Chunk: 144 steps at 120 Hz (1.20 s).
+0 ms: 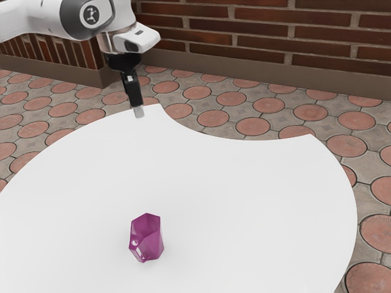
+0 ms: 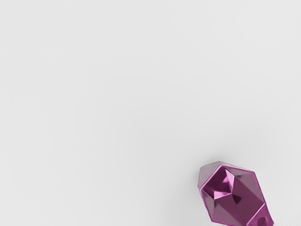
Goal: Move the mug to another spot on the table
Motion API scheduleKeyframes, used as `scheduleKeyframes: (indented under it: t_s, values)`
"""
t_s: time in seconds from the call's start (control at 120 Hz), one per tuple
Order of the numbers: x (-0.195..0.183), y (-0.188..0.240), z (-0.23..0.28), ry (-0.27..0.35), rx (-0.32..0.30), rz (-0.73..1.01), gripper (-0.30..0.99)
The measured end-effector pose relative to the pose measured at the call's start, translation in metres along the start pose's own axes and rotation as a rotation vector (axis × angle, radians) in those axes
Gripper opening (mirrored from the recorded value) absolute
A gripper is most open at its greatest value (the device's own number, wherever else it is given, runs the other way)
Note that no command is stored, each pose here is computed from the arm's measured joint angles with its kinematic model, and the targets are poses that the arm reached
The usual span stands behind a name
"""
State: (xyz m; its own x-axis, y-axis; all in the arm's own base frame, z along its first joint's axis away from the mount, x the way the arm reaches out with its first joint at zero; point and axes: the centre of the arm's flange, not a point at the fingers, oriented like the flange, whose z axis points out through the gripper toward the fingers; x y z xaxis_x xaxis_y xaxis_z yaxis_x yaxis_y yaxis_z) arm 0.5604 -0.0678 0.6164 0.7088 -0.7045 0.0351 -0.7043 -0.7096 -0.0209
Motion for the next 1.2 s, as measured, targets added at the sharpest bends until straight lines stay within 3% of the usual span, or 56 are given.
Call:
scheduleKeyframes:
  t_s: [0.275,0.433,0.55,0.725,0.808,1.067,1.2]
  values:
    - [-0.003,-0.003,0.0,-0.006,0.004,0.005,0.69]
    - [-0.032,0.017,0.004,-0.031,-0.008,-0.027,0.69]
    - [-0.048,0.056,0.027,-0.064,-0.041,-0.073,0.69]
    - [-0.065,0.079,0.067,-0.08,-0.105,-0.185,0.69]
    - [-0.082,0.102,0.085,-0.069,-0.112,-0.236,0.69]
    - [-0.114,0.155,0.151,0.007,-0.053,-0.419,0.69]
    - [-0.109,0.167,0.167,0.053,-0.022,-0.494,0.69]
